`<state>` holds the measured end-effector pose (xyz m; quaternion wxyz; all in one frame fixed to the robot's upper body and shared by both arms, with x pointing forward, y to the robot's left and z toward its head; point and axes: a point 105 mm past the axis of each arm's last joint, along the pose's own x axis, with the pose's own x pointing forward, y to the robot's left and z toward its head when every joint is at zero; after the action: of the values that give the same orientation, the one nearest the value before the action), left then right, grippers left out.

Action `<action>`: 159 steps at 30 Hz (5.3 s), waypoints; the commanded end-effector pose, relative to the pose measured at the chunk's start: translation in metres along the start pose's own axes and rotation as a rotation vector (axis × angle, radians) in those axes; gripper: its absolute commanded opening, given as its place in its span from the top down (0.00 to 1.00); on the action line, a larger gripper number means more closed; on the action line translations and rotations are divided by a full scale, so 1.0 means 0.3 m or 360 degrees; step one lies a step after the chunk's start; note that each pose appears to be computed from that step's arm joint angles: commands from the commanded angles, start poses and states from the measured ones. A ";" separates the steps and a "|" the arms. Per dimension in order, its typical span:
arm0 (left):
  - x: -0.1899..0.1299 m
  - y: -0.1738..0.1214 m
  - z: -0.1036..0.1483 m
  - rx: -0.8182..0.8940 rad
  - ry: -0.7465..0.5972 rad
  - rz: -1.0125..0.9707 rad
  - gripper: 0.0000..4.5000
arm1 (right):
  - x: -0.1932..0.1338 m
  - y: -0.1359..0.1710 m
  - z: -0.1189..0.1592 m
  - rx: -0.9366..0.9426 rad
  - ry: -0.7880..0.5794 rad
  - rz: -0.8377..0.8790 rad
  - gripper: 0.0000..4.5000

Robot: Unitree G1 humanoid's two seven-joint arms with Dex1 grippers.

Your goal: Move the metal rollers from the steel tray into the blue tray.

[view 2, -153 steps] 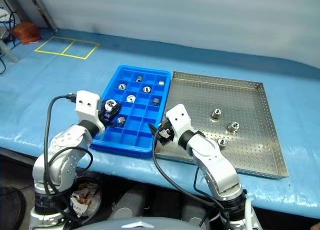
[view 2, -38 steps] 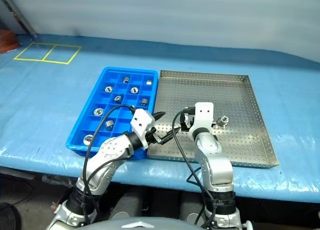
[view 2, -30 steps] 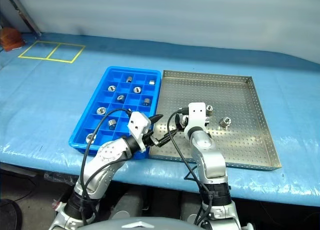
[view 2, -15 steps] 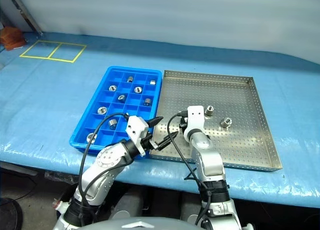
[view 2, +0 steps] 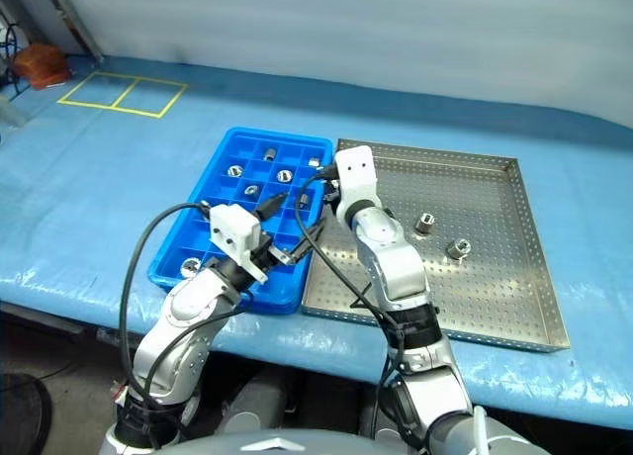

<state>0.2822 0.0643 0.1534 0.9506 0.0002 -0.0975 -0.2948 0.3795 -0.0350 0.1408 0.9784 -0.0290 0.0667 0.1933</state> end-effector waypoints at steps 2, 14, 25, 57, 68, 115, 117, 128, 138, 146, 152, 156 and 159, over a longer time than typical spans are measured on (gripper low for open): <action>-0.045 0.035 0.045 0.0075 -0.0049 0.0160 0.05 | 0.022 0.101 0.049 -0.0030 -0.0091 0.0199 0.62; -0.102 0.038 0.008 -0.0006 0.0041 0.0286 0.05 | 0.033 0.205 -0.067 -0.0039 0.0039 0.0404 0.62; -0.079 -0.005 -0.010 -0.0072 0.0050 0.0174 0.05 | -0.008 0.085 -0.031 0.0013 -0.0046 0.0211 0.62; -0.039 -0.109 -0.080 -0.0158 0.0176 -0.0176 0.05 | -0.105 -0.162 -0.058 0.0215 -0.0072 -0.0417 0.01; 0.018 -0.208 -0.084 -0.0204 0.0170 -0.0462 0.05 | -0.230 -0.428 -0.100 0.0113 -0.0036 -0.1309 0.01; 0.016 -0.243 -0.106 -0.0231 0.0205 -0.0539 0.05 | -0.111 -0.452 -0.303 0.0278 0.0284 -0.1196 0.36; 0.015 -0.242 -0.107 -0.0231 0.0205 -0.0535 0.05 | -0.110 -0.448 -0.291 0.0257 0.0261 -0.1180 0.49; 0.007 -0.160 -0.102 -0.0197 0.0165 -0.0259 0.05 | -0.066 -0.247 -0.056 0.0052 -0.0010 -0.0613 0.62; -0.051 -0.102 -0.098 -0.0129 0.0124 -0.0080 0.05 | -0.082 0.057 0.038 -0.0032 0.0041 0.0141 0.62; -0.084 -0.100 -0.105 -0.0144 0.0145 -0.0034 0.05 | -0.118 0.150 0.028 -0.0027 0.0081 0.0390 0.62; -0.124 -0.134 -0.133 -0.0140 0.0227 -0.0170 0.05 | -0.164 0.216 -0.044 -0.0071 0.0239 0.0609 0.62; -0.150 -0.143 -0.144 -0.0113 0.0267 -0.0226 0.05 | -0.175 0.229 -0.066 -0.0071 0.0286 0.0649 0.62; -0.172 -0.125 -0.151 -0.0075 0.0287 -0.0189 0.05 | -0.178 0.235 -0.078 -0.0065 0.0307 0.0660 0.62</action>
<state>0.2302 0.0581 0.0786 0.9353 0.0045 0.0369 -0.3520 0.3057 0.0022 0.1095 0.9074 -0.0592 0.1870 0.3717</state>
